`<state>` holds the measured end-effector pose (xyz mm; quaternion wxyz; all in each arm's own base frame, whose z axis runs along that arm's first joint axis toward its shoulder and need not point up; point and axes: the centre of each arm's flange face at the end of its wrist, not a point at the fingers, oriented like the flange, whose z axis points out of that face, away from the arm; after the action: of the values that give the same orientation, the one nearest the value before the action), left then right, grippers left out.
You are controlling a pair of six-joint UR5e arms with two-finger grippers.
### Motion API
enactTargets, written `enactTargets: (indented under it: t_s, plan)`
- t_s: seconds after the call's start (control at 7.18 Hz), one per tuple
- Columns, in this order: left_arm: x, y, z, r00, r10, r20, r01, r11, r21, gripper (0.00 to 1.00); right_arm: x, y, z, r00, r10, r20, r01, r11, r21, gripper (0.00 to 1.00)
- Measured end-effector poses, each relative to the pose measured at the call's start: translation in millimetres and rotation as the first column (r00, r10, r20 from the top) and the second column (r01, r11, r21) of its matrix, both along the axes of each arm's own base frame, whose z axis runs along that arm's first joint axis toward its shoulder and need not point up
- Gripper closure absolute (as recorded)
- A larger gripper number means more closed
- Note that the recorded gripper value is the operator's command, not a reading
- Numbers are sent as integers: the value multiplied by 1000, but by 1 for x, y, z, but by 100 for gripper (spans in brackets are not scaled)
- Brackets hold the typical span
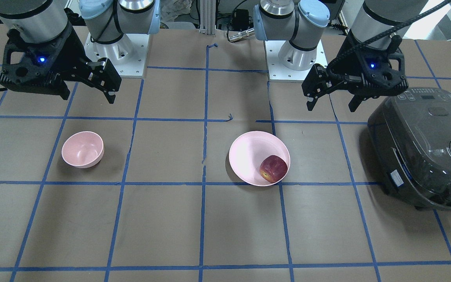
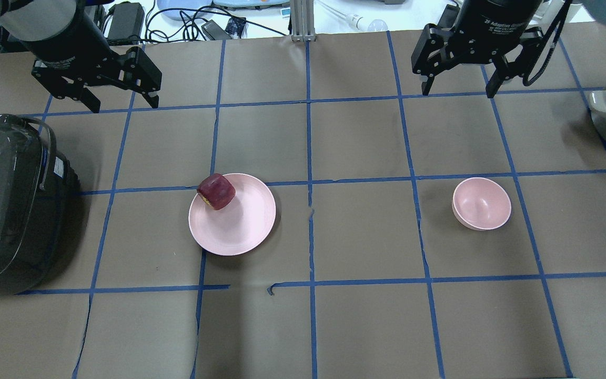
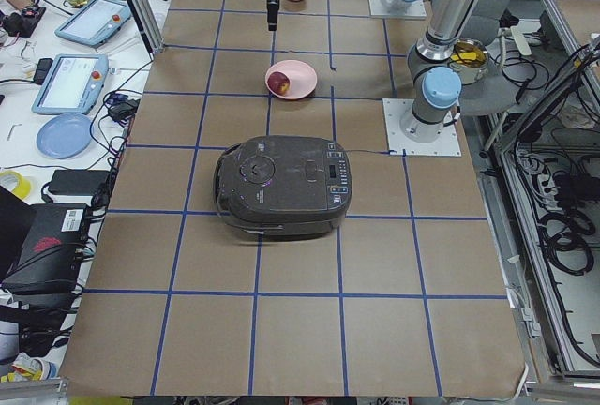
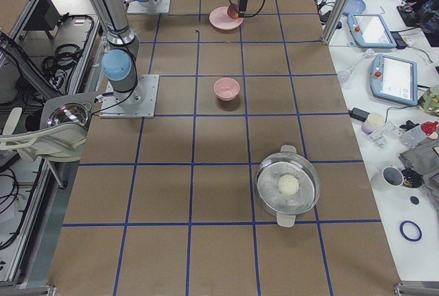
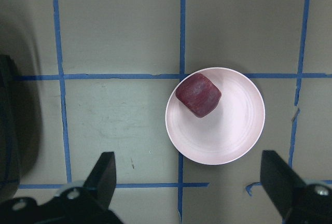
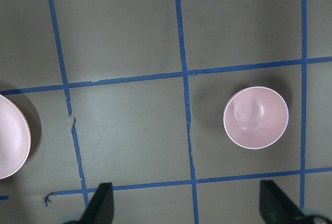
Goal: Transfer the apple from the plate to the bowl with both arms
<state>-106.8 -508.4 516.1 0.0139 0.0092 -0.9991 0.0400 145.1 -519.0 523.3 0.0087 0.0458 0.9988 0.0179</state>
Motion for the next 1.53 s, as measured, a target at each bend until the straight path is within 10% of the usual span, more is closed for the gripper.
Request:
enactTargets:
  t_s: [1.53]
  plan:
    - [6, 1, 2, 1000, 14, 3, -14, 1000, -3, 0, -10, -3, -15, 1000, 8, -12, -8, 1000, 28, 0]
